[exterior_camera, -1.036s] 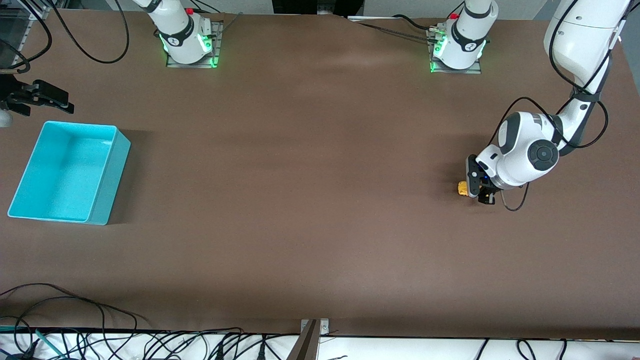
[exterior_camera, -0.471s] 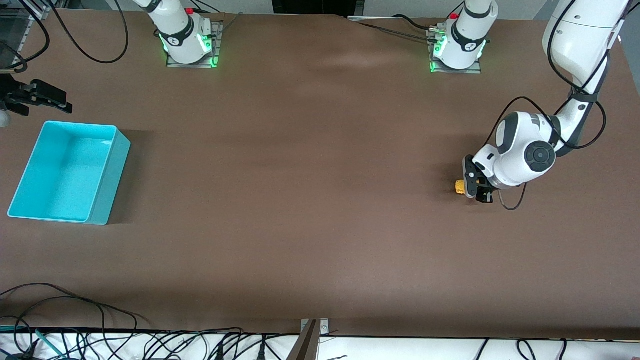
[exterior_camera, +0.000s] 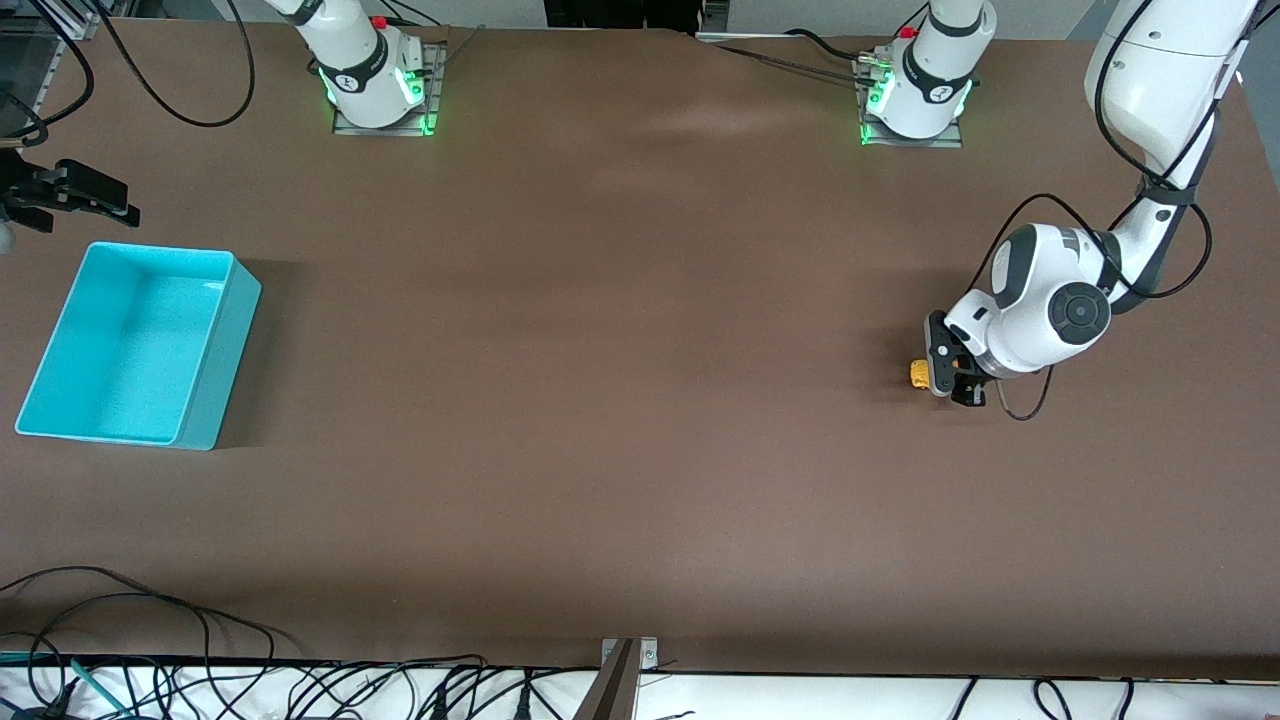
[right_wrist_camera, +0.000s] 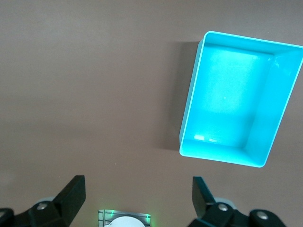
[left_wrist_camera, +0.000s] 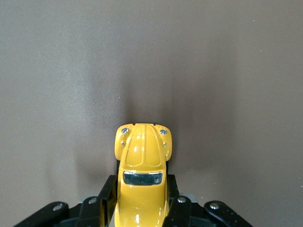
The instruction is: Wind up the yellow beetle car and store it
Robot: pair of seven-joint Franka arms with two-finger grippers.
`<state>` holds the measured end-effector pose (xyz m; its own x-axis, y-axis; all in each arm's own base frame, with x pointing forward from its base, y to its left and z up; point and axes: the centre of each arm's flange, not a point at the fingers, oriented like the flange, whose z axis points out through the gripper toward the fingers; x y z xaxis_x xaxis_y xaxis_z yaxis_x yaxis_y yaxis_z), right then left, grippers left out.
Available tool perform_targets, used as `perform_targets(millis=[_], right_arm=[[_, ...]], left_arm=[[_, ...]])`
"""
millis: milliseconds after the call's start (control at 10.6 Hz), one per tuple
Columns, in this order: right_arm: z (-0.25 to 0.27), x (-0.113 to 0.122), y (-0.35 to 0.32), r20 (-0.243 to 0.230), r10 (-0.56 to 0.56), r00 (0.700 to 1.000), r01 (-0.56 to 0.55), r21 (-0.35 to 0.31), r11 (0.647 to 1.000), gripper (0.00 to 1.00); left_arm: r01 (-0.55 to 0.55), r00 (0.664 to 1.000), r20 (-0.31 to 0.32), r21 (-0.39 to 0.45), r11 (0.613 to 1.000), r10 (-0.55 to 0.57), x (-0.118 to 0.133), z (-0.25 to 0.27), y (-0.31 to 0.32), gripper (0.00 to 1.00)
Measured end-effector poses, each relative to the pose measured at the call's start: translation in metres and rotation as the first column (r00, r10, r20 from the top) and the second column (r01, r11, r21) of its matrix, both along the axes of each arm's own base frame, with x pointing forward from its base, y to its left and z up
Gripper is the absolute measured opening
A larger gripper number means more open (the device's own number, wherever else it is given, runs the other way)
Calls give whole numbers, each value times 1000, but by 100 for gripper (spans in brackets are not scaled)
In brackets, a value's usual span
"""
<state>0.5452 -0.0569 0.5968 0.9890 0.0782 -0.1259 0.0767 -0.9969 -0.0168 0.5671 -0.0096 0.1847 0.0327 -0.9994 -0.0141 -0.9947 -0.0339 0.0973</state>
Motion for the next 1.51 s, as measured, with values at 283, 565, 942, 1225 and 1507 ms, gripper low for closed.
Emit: perform_targets(millis=[283, 565, 942, 1225, 1507], right_arm=[[0, 0, -1, -1, 5, 1000, -5, 1, 1000, 100], [0, -1, -8, -1, 4, 1000, -4, 2, 1000, 100], [0, -1, -13, 0, 11, 1000, -11, 4, 1000, 100], [0, -1, -13, 0, 12, 1000, -12, 4, 1000, 100], [0, -1, -13, 0, 12, 1000, -12, 5, 1000, 100]], left_arm=[[4, 1000, -1, -1, 1000, -4, 0, 0, 17, 45], [5, 1000, 2, -10, 1000, -5, 0, 0, 72, 45], [54, 998, 18, -29, 998, -53, 1, 0, 163, 45], [43, 998, 42, -32, 999, -41, -1, 1, 223, 45], [32, 998, 47, -33, 999, -31, -3, 1, 237, 45]])
